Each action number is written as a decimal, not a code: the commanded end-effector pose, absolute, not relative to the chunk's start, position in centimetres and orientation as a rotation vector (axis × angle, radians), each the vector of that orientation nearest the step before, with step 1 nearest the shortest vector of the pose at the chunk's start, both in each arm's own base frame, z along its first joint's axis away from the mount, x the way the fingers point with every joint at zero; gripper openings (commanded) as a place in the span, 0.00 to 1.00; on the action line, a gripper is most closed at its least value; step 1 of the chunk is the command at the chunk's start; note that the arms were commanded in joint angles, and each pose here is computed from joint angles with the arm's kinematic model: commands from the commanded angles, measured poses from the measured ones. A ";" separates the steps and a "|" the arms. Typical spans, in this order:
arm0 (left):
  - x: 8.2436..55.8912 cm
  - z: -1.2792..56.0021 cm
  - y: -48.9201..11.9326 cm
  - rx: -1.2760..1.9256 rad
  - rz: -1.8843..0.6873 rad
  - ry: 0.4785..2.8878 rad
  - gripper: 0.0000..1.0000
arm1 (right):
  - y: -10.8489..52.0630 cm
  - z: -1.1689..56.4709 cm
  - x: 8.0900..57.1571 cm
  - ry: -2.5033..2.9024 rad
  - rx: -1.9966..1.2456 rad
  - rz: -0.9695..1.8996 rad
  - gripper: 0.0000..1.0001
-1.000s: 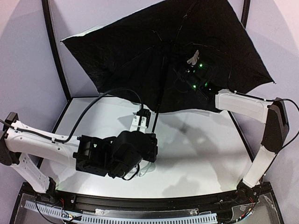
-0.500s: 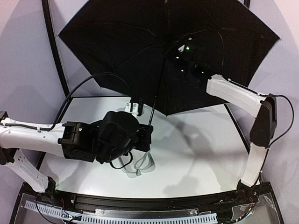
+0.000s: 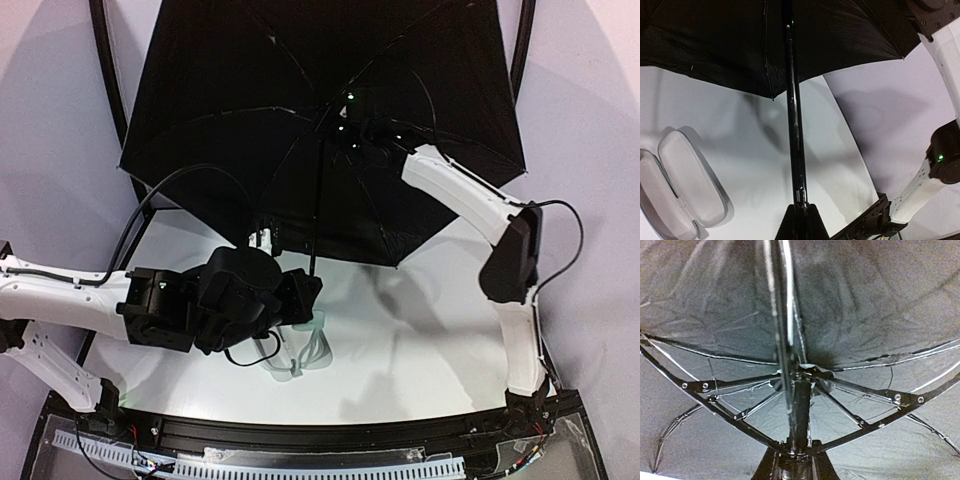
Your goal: Open the umbrella
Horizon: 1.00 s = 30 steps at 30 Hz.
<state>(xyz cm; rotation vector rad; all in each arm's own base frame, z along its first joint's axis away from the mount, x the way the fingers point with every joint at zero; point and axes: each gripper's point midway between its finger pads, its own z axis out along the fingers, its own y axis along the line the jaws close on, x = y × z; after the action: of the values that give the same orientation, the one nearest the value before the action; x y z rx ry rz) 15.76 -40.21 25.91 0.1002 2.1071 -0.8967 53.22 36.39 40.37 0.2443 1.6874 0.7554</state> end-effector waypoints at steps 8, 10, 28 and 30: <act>-10.0 12.1 -33.9 1.098 -0.770 2.910 0.01 | 9.4 52.0 60.8 0.896 0.827 0.495 0.00; -10.3 12.2 -34.0 1.077 -0.782 2.928 0.01 | 9.2 52.1 61.0 0.895 0.811 0.496 0.00; 14.2 16.6 -36.9 0.622 -0.355 2.081 0.01 | 25.9 53.9 51.0 0.997 0.108 1.090 0.06; 16.2 16.5 -37.5 0.572 -0.309 2.018 0.01 | 26.8 53.5 49.2 1.003 0.059 1.151 0.14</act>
<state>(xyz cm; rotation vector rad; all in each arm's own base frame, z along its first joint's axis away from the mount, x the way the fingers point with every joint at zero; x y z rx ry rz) 17.47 -36.64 21.32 0.2271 2.0536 -0.5023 50.32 38.54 40.44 0.0438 1.5700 1.2246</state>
